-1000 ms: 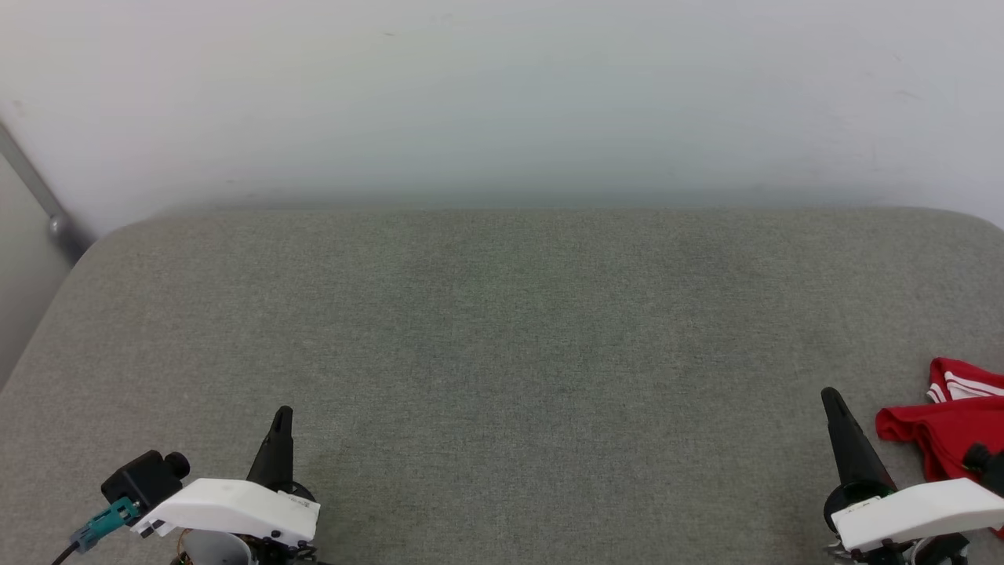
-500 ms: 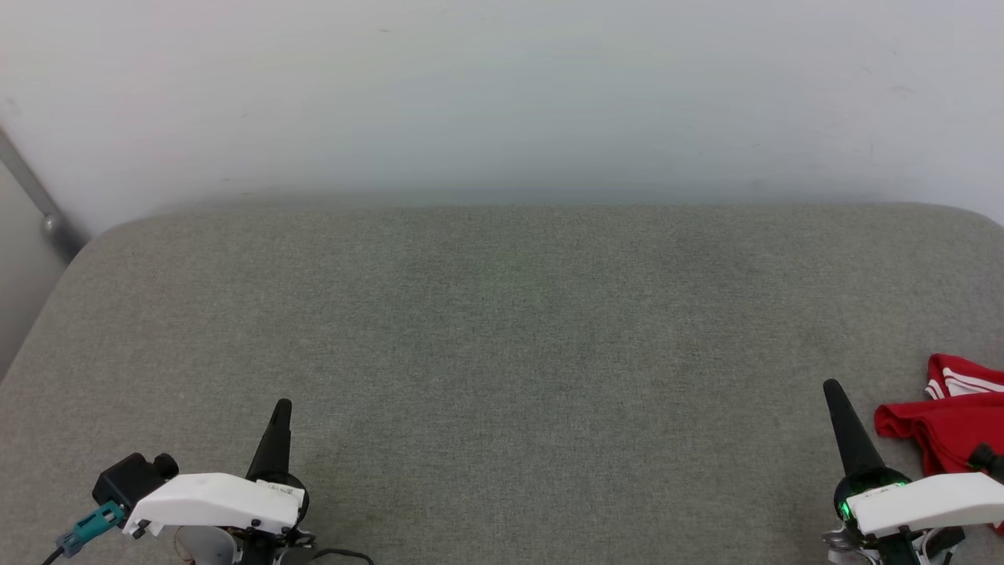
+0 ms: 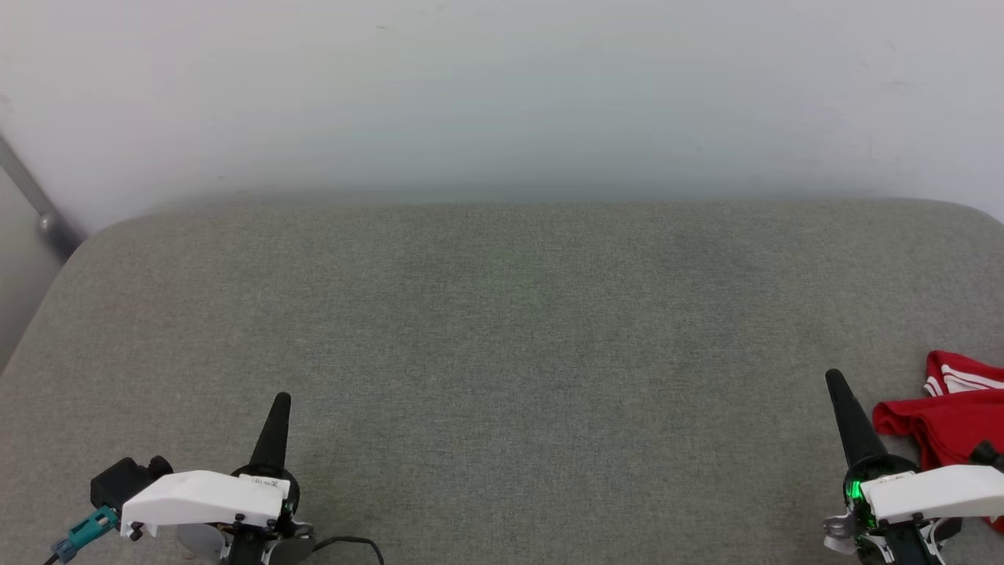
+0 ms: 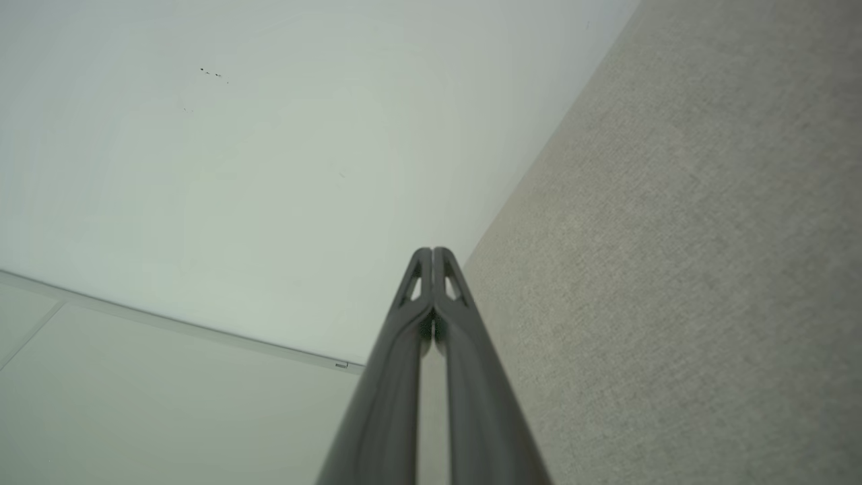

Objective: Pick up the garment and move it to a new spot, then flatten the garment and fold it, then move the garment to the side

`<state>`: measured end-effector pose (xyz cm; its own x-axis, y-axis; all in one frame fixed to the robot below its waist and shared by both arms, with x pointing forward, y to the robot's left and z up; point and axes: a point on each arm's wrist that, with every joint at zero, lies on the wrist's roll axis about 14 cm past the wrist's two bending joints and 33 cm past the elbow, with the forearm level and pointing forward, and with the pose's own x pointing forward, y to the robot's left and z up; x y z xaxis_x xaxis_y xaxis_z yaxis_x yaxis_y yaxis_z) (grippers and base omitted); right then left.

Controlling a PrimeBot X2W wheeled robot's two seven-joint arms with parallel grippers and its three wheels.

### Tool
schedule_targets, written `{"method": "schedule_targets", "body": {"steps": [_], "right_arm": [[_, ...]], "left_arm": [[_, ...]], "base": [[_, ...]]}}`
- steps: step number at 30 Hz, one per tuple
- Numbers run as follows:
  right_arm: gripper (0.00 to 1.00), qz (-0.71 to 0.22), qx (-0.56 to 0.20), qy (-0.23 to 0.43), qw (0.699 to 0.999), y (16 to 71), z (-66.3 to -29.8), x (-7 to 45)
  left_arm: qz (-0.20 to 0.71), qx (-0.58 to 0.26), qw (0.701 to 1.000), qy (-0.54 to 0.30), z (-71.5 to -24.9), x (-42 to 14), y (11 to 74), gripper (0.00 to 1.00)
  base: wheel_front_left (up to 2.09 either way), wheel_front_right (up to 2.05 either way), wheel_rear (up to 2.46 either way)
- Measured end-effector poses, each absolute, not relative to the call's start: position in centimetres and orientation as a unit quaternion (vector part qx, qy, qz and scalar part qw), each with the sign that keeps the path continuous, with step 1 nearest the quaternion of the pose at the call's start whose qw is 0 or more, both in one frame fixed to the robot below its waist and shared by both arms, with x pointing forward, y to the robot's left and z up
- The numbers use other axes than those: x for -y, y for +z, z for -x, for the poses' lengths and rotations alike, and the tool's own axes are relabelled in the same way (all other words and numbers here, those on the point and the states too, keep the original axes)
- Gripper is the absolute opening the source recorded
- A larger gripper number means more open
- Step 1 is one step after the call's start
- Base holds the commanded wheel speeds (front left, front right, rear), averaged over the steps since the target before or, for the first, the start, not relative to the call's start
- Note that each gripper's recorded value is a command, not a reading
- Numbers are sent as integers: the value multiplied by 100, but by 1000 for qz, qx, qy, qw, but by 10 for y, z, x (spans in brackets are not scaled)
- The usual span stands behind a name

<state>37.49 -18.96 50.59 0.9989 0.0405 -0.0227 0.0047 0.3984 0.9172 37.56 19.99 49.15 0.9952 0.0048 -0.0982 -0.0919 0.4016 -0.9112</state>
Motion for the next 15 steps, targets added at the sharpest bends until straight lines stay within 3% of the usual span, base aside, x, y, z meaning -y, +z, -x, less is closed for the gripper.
{"method": "schedule_targets", "body": {"steps": [15], "right_arm": [[0,-604,-16,7,797,506,-380,193]], "left_arm": [[604,-30,796,22,-380,-199,496,0]], "base": [[0,0,0]]}}
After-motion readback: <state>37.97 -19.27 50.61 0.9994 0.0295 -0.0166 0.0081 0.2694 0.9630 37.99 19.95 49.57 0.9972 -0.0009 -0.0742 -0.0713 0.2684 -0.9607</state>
